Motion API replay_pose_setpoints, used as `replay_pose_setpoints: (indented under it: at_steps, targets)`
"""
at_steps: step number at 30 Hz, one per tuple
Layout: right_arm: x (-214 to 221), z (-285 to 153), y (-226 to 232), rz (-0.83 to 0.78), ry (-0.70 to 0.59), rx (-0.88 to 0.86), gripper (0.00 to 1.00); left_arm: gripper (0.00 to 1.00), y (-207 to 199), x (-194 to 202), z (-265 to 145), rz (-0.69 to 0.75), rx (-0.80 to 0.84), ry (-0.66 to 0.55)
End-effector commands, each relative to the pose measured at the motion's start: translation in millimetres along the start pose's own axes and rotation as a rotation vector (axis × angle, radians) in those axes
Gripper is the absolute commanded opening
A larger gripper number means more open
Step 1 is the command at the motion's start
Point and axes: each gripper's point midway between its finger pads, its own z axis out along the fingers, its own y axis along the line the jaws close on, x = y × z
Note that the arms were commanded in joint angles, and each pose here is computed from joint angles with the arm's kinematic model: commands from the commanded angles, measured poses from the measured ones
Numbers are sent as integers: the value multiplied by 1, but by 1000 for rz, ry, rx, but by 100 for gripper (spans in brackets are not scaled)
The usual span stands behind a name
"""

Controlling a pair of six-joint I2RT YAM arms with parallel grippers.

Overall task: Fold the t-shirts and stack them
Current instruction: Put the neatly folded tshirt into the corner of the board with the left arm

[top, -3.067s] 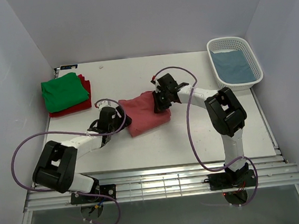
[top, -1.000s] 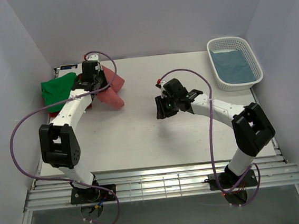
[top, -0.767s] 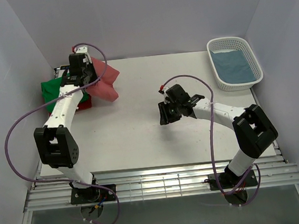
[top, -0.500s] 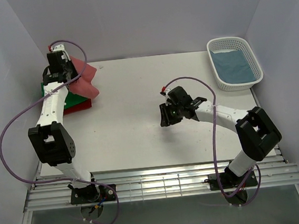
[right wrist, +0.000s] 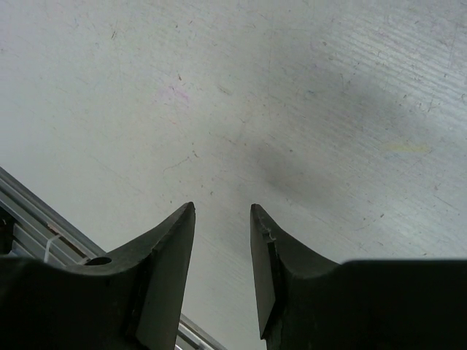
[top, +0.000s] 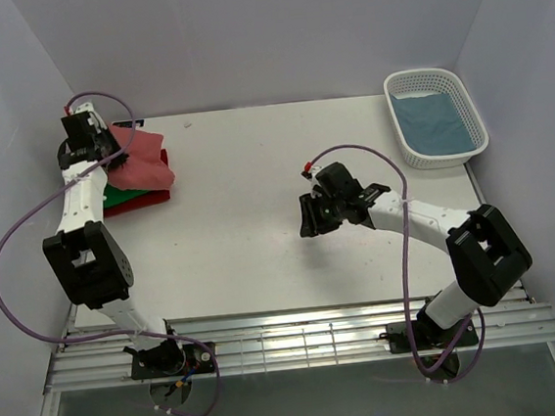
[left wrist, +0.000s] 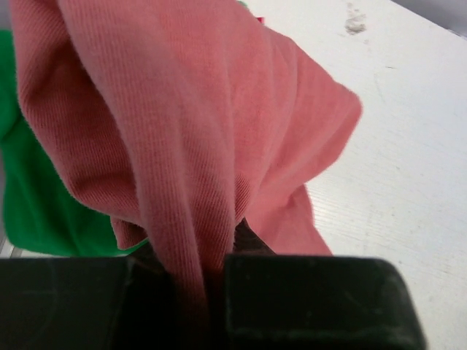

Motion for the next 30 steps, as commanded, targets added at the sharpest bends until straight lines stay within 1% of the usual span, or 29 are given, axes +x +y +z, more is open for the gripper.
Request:
replay_pose_setpoints:
  at_steps: [1,2,3,4,5,6,8,9,11,12,13,15,16,17,18,19,21,23,25,26,28,30]
  targets:
    - [-5,-10,9,-1,-34,-30,42,0,32,-24,-11,-54,-38,-90]
    - [-2,-11,9,2,-31,-29,42,0,49,-23,-9,-72,-67,-89]
    - [-2,-13,9,3,-35,-27,42,0,56,-23,-8,-89,-73,-89]
    - [-3,-17,9,2,-41,-24,42,0,60,-26,-5,-101,-60,-98]
    - [0,-18,7,4,-37,-18,42,0,67,-20,3,-121,-63,-78]
    - [1,-20,6,-1,-42,-10,42,0,75,-26,5,-140,-67,-87]
    - [5,-25,3,-2,-40,6,42,0,83,-19,18,-157,-79,-61]
    - [6,-27,0,-2,-40,19,42,10,84,-23,21,-161,-83,-68]
    - [11,-31,-4,0,-36,40,42,24,90,-20,29,-184,-115,-54]
    - [13,-33,-5,0,-34,45,42,33,92,-27,28,-187,-123,-67]
    - [13,-36,-5,1,-40,44,42,44,93,-29,28,-193,-132,-74]
    - [19,-37,-8,6,-34,55,42,50,91,-42,21,-211,-132,-110]
    - [19,-39,-7,7,-39,54,42,55,88,-54,17,-213,-120,-140]
    - [20,-40,-8,15,-39,55,43,57,84,-61,14,-220,-107,-157]
    - [21,-41,-7,16,-40,54,43,75,81,-71,8,-219,-95,-180]
    - [22,-41,-7,23,-37,55,43,76,76,-89,-4,-215,-82,-222]
    - [21,-43,-5,32,-43,44,43,77,69,-108,-22,-212,-82,-275]
    - [18,-44,-3,35,-50,41,43,98,55,-140,-58,-196,-62,-377]
    - [15,-46,-3,36,-57,48,43,98,44,-158,-84,-189,-41,-439]
    - [3,-50,-2,35,-88,62,42,98,13,-169,-124,-166,27,-497]
    - [-6,-53,1,33,-109,61,41,98,-8,-157,-135,-152,64,-490]
    - [-14,-55,1,34,-117,78,39,94,-31,-136,-142,-141,97,-476]
